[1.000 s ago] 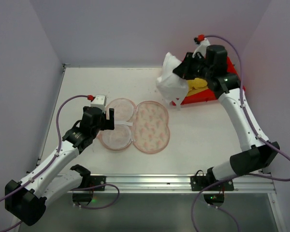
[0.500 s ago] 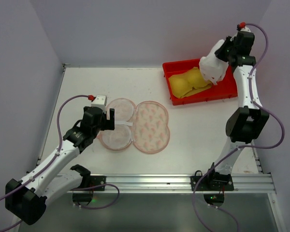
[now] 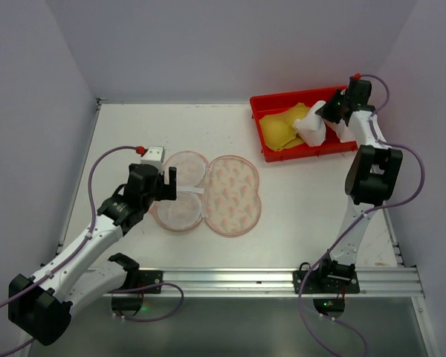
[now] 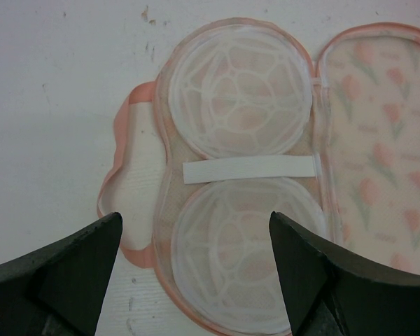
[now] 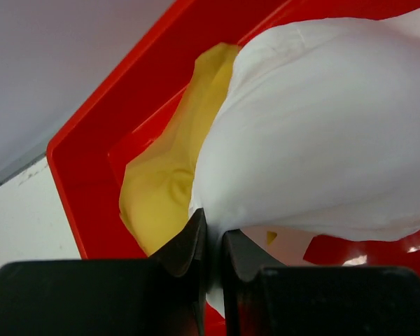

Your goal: Unzip the laundry bag and remove the bra

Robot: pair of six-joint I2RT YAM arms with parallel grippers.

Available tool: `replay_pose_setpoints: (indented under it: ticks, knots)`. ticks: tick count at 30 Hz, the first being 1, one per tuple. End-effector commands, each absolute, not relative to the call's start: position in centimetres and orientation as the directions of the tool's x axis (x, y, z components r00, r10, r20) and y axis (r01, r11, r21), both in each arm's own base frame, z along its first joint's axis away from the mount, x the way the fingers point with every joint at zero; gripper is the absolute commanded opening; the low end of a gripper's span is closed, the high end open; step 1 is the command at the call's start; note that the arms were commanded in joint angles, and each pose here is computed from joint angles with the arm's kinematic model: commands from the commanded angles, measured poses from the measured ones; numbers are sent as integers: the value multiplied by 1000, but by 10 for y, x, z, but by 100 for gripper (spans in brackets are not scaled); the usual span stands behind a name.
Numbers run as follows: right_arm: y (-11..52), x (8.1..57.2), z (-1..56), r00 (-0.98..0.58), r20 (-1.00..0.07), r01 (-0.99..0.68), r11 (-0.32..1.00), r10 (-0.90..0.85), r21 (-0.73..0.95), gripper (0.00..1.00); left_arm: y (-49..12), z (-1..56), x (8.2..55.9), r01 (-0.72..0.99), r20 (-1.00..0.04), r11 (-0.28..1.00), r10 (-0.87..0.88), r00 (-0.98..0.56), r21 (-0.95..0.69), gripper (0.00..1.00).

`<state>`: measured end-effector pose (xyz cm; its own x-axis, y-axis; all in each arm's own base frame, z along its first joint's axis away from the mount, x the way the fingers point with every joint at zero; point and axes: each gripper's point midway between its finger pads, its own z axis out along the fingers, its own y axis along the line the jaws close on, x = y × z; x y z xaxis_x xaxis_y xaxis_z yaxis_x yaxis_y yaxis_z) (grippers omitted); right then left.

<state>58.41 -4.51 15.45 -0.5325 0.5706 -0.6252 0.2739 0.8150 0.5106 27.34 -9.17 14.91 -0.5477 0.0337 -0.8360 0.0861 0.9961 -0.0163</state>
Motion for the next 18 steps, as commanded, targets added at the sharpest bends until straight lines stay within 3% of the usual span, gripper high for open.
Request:
replay_pose_setpoints:
  ticks: [1, 7, 9, 12, 18]
  knots:
    - [-22, 589, 158, -520, -559, 223, 734, 646, 641, 12, -93, 156, 276, 93, -849, 995, 30, -528, -23, 90]
    - [-19, 573, 144, -559, -502, 282, 720, 660, 634, 46, -92, 159, 276, 92, -855, 995, 22, -518, -30, 90]
    - [-20, 567, 149, -564, -510, 283, 732, 650, 620, 62, -92, 159, 275, 94, -855, 995, 23, -518, -30, 90]
    - [-26, 552, 168, -543, -554, 296, 761, 631, 577, 78, -92, 158, 275, 93, -853, 995, 23, -521, -30, 90]
    - [-30, 513, 211, -504, -640, 337, 814, 580, 473, 89, -93, 157, 275, 93, -849, 995, 24, -527, -30, 90]
